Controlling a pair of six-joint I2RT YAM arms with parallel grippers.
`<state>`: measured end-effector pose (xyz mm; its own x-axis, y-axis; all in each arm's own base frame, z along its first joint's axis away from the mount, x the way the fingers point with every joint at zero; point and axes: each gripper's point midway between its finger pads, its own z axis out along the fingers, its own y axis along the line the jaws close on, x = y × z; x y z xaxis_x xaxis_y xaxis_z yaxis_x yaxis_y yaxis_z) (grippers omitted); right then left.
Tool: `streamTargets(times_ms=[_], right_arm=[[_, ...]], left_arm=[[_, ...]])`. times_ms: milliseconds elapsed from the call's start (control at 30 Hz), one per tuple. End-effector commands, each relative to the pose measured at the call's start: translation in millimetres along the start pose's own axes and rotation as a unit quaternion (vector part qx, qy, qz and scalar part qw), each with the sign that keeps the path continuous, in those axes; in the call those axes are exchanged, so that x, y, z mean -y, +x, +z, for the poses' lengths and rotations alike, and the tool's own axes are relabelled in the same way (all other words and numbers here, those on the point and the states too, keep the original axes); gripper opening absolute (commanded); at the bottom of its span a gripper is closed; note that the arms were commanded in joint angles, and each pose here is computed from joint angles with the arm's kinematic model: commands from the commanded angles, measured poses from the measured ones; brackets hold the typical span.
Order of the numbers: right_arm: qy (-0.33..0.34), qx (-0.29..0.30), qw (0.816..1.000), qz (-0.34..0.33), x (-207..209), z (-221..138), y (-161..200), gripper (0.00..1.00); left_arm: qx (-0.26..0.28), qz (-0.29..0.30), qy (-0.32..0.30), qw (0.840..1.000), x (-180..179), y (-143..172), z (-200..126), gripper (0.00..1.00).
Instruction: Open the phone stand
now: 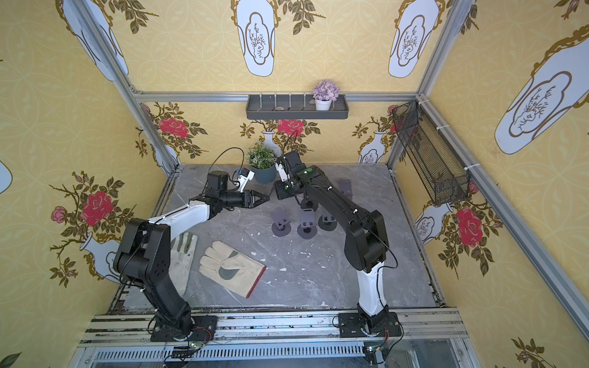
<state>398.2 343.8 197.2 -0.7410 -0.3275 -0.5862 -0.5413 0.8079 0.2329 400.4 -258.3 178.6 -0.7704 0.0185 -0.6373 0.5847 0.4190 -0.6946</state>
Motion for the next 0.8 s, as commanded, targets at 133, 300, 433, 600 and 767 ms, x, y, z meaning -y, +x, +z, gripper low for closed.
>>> streamTargets(times_ms=[133,300,433,600,767], right_arm=[[-0.075,0.044,0.996,0.010,-24,-13,-23,0.00],[-0.075,0.035,0.996,0.015,-18,-14,-15,0.00],[-0.073,0.025,0.997,0.020,-15,-14,-8,0.00],[-0.081,0.022,0.996,0.017,-17,-17,-4,0.00],[-0.083,0.019,0.996,0.015,-18,-19,-1,0.00]], left_arm=[[0.016,0.027,0.003,1.000,9,-8,-5,0.99],[0.034,0.039,0.007,0.999,17,-23,-8,0.99],[0.047,0.052,-0.006,0.998,17,-34,-11,0.99],[0.046,0.059,-0.020,0.997,10,-41,-7,0.99],[0.043,0.060,-0.020,0.997,3,-46,-1,0.99]])
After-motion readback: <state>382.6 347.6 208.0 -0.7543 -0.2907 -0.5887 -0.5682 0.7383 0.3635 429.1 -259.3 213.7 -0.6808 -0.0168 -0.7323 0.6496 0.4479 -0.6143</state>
